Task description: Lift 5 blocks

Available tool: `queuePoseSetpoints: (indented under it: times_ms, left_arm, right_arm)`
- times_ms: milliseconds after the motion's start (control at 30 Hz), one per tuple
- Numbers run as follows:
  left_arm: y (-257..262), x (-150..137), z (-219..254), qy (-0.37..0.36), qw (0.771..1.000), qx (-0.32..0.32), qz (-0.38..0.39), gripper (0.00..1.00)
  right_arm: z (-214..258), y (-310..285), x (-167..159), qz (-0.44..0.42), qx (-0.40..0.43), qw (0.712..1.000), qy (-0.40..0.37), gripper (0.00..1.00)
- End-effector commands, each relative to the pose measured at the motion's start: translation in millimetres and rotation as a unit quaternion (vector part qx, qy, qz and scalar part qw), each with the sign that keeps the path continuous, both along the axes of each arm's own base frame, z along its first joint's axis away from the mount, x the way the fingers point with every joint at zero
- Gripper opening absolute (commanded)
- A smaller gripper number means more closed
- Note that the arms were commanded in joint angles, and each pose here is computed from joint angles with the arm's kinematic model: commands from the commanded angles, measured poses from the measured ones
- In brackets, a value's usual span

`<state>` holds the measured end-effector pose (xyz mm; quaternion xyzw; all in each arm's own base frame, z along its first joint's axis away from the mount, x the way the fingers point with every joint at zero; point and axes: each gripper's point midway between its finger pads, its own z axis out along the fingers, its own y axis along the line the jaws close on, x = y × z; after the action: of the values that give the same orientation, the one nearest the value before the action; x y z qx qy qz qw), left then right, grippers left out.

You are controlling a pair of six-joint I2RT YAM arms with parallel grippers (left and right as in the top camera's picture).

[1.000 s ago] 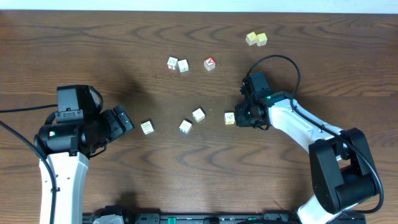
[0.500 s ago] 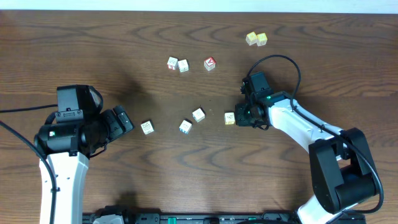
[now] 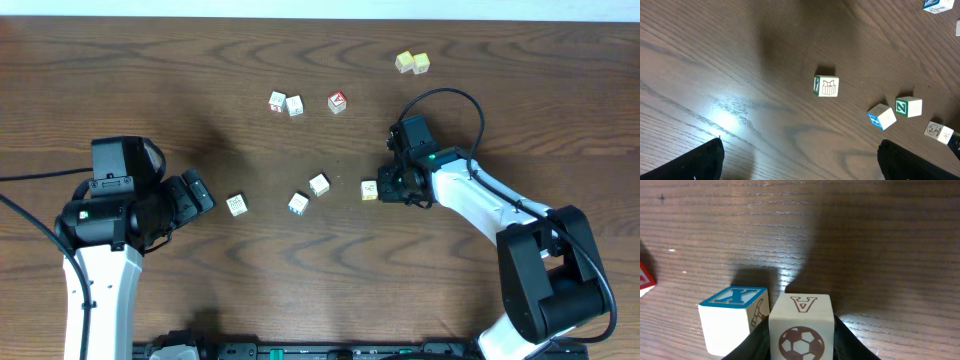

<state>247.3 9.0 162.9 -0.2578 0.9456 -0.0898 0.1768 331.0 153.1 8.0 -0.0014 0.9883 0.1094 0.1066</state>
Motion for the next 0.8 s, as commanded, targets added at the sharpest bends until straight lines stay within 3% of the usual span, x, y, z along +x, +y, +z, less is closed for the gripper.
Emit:
queuePoseSetpoints:
  times_ms: [0,133,467,600,767]
  left_arm:
    - [3,1,2,-0.002,1.000,0.006,0.000,0.98]
    - [3,1,2,-0.002,1.000,0.006,0.000,0.98]
    - [3,1,2,-0.002,1.000,0.006,0.000,0.99]
    - [-3,4,2,-0.006,1.000,-0.005,-0.016,0.81]
    - [-30,10,-5,0.003,0.994,-0.062,-0.084,0.81]
  right_arm:
    - [0,0,4,-0.005,0.005,1.000,0.000,0.36]
    - [1,1,4,-0.005,0.006,1.000,0.000,0.47]
    - [33,-1,17,-0.005,-0.002,1.000,0.007,0.63]
    - [61,-9,28,0.000,-0.005,1.000,0.009,0.65]
    - [97,20,31,0.097,0.055,0.994,-0.007,0.71]
